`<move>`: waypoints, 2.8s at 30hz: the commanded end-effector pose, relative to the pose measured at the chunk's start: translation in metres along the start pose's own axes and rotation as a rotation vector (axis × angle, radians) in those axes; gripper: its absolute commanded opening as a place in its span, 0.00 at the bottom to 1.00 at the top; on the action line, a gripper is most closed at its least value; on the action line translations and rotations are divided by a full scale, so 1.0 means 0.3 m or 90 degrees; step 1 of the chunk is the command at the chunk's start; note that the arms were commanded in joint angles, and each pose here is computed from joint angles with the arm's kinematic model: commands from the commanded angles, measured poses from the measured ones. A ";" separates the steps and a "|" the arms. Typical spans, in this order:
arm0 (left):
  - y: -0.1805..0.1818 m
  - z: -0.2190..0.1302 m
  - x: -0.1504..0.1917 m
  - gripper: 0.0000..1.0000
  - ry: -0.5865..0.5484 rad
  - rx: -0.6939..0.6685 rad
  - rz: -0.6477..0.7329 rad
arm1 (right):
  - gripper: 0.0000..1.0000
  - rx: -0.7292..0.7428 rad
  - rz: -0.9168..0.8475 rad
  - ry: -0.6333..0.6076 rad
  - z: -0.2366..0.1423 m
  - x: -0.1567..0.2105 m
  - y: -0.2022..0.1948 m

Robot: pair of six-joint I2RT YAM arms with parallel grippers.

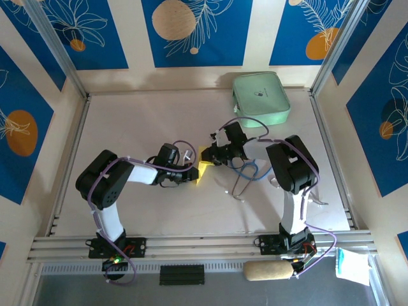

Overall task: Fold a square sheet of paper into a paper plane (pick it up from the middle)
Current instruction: Fold the wing for the fifth time at the center of the table.

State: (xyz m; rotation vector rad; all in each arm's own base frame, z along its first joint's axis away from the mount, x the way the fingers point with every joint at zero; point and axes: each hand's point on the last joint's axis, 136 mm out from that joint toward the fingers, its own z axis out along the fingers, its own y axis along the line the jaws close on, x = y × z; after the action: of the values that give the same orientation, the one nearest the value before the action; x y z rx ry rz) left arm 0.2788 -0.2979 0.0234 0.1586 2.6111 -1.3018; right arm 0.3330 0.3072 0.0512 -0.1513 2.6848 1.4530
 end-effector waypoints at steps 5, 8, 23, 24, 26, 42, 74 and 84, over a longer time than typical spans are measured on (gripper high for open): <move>0.112 0.015 0.081 0.03 0.041 -0.057 -0.049 | 0.22 -0.005 -0.004 0.030 0.039 0.001 0.007; 0.114 0.017 0.084 0.03 0.043 -0.059 -0.050 | 0.22 0.001 0.002 0.034 0.046 0.002 -0.003; 0.116 0.019 0.087 0.04 0.048 -0.058 -0.055 | 0.21 0.021 0.020 0.054 0.076 0.009 -0.037; 0.115 0.019 0.087 0.04 0.049 -0.057 -0.055 | 0.20 0.023 0.021 0.055 0.077 0.009 -0.040; 0.115 0.019 0.087 0.04 0.049 -0.058 -0.055 | 0.20 0.029 0.026 0.056 0.079 0.011 -0.048; 0.105 0.011 0.092 0.07 0.050 -0.056 -0.061 | 0.19 0.063 0.052 0.071 0.100 0.028 -0.102; -0.082 -0.169 -0.018 0.27 -0.055 -0.089 -0.032 | 0.16 0.124 0.083 0.090 0.108 0.038 -0.143; -0.199 -0.070 -0.066 0.17 -0.045 0.006 -0.027 | 0.15 0.123 0.092 0.093 0.111 0.040 -0.144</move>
State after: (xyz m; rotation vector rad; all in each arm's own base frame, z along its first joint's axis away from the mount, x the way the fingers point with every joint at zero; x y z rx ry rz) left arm 0.2810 -0.3020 0.0866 0.0453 2.5620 -1.2548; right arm 0.3389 0.3182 0.0209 -0.1058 2.8823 1.3378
